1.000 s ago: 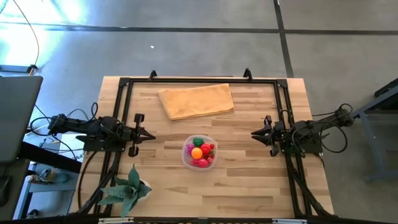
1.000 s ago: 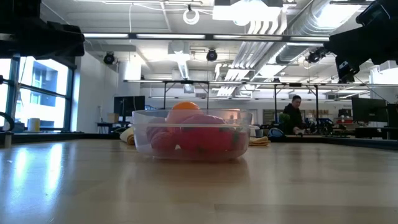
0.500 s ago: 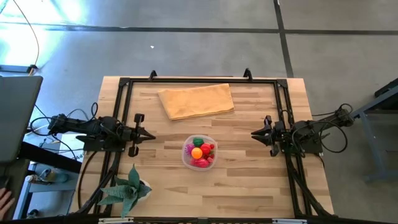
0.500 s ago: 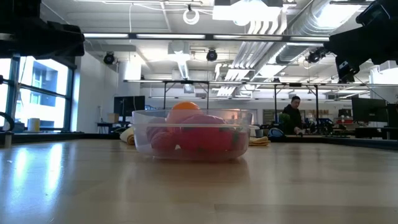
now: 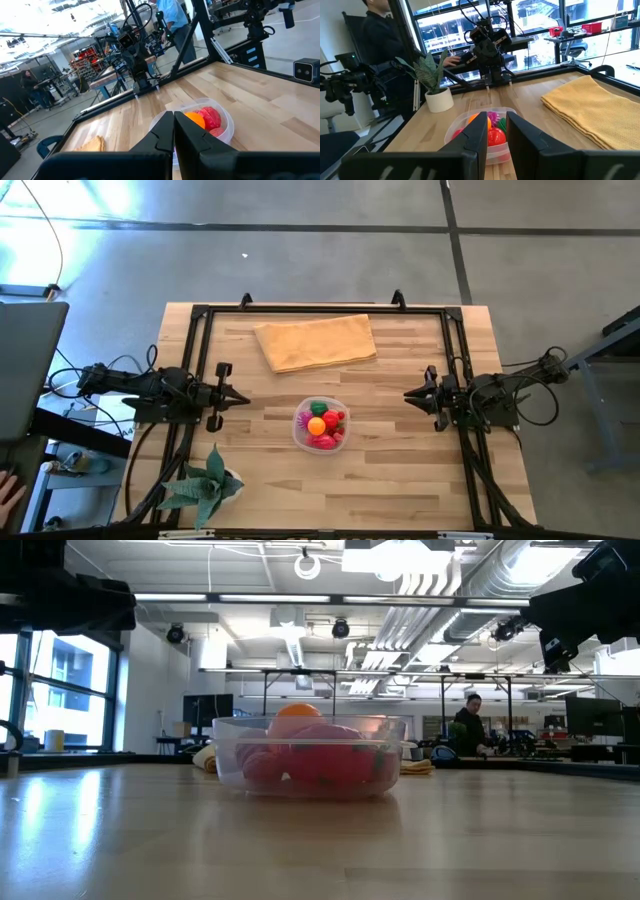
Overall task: Pick and placing Produce into tupperware
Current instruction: Return to Home Position
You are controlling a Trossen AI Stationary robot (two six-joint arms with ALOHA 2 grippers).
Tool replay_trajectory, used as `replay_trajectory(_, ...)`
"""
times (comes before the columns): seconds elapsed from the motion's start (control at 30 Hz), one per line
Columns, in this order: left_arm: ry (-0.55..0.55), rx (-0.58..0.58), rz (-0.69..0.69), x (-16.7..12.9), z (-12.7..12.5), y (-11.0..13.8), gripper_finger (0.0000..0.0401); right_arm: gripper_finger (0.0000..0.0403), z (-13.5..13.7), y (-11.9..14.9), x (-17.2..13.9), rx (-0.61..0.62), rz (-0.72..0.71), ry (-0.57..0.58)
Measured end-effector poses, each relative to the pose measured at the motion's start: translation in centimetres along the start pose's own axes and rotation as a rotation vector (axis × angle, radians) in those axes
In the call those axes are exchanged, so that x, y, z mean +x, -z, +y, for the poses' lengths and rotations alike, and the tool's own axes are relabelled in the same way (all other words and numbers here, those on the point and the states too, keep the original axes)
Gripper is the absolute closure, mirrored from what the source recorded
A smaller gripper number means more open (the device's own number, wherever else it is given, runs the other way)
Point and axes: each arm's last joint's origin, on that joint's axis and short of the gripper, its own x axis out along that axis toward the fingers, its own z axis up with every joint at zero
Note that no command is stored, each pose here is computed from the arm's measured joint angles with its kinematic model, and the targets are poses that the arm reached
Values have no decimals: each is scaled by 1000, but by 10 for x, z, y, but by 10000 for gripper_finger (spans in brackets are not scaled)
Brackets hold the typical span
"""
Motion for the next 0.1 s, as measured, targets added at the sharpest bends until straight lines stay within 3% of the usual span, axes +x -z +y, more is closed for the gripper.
replay_trajectory(0.1,0,0,0,0,0,0,398,341,0,0,0,0,0,0)
